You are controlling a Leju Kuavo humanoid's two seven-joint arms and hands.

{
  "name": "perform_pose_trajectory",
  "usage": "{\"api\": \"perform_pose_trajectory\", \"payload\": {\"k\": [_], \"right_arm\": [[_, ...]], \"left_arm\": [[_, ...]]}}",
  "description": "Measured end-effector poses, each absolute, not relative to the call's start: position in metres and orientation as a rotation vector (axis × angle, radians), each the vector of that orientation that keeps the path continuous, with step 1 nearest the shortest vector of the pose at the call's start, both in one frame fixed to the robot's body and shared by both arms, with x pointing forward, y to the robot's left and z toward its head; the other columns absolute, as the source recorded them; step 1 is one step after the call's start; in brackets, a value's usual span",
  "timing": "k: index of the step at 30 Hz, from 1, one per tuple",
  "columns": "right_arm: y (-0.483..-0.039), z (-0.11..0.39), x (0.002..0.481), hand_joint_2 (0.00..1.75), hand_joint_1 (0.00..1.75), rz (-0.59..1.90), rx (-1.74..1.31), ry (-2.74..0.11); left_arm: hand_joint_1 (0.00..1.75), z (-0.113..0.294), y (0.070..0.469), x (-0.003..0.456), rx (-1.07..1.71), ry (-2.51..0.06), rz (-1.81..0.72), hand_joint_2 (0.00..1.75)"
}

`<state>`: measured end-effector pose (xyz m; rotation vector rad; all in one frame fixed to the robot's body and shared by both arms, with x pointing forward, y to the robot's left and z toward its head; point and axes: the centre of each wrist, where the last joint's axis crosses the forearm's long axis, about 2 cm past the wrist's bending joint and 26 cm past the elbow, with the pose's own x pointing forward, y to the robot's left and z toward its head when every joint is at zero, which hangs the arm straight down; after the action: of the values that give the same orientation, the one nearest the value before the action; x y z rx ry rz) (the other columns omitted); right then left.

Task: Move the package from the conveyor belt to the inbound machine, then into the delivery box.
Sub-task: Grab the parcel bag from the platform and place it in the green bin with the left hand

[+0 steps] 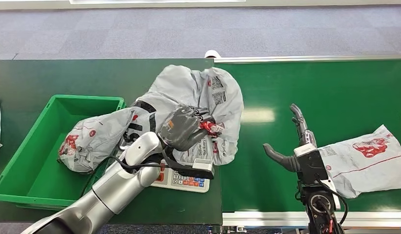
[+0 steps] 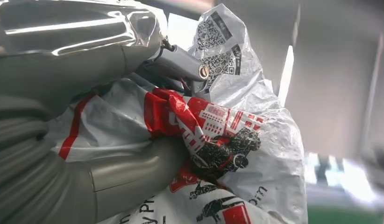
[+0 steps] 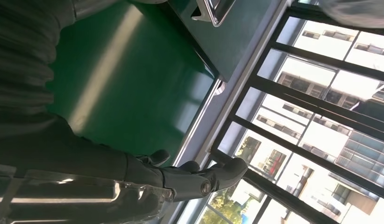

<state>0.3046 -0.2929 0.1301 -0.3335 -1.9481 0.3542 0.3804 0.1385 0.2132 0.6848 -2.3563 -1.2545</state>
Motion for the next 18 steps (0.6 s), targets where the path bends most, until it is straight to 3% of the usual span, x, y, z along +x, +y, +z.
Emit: {"api": "perform_pose_trajectory", "payload": {"k": [9, 18], "right_arm": [[-0.294, 0.123, 0.298, 1.75, 0.00, 0.335, -0.336, -1.939], [-0.299, 0.116, 0.289, 1.75, 0.00, 0.321, -0.351, -1.917]], "left_arm": [[1.75, 0.231, 0.184, 0.387, 1.343, -2.374, -1.037, 1.75], [1.75, 0.270, 0.282, 0.390, 1.767, -2.200, -0.761, 1.75]]}}
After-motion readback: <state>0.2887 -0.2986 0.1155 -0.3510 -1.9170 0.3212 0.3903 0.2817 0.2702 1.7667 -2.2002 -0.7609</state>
